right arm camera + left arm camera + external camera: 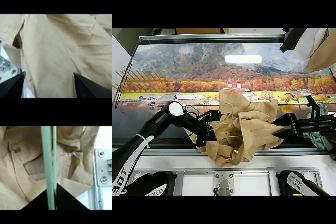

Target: Fold the clothes and pants, and hang the long-sleeved shirts on hangers.

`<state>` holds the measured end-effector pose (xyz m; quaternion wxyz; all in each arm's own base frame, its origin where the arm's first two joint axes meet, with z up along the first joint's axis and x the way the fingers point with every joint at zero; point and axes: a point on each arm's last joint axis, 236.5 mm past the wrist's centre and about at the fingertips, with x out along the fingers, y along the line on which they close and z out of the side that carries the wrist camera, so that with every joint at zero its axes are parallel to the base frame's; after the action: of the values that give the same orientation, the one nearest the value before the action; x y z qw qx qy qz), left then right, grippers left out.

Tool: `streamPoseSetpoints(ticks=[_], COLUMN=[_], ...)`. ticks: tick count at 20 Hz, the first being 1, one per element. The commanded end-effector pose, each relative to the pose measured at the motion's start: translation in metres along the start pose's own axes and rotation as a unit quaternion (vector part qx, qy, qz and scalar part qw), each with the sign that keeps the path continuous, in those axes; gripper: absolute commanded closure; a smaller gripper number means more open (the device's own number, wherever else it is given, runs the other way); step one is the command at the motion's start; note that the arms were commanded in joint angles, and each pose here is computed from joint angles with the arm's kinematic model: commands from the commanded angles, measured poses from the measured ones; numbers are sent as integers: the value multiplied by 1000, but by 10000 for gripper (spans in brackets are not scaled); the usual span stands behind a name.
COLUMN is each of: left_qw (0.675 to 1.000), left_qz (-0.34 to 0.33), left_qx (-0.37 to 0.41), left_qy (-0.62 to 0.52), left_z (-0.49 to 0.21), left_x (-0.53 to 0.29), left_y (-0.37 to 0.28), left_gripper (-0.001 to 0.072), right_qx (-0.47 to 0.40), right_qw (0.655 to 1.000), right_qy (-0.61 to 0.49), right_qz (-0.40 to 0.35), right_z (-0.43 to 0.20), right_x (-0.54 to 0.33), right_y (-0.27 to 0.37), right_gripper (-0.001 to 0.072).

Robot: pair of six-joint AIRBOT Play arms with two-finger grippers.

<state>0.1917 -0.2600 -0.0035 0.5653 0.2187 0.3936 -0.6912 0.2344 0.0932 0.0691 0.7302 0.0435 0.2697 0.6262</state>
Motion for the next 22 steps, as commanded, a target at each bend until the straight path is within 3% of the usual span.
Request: streamPoseSetpoints(ticks=[1,9,22], left_qw=[1000,1000,1000], left_qz=[0,0,1], left_qx=[0,0,0], left_qy=[0,0,0], left_z=[0,0,0], left_x=[0,0,0], left_y=[0,0,0], left_gripper=[694,694,694], right_qx=[1,20,15], right_qw=[999,996,995], right_qy=[-32,-29,-38], right_qz=[29,86,91], right_z=[8,4,11], right_x=[12,36,41], right_y=[-4,1,2], right_gripper=[50,50,50])
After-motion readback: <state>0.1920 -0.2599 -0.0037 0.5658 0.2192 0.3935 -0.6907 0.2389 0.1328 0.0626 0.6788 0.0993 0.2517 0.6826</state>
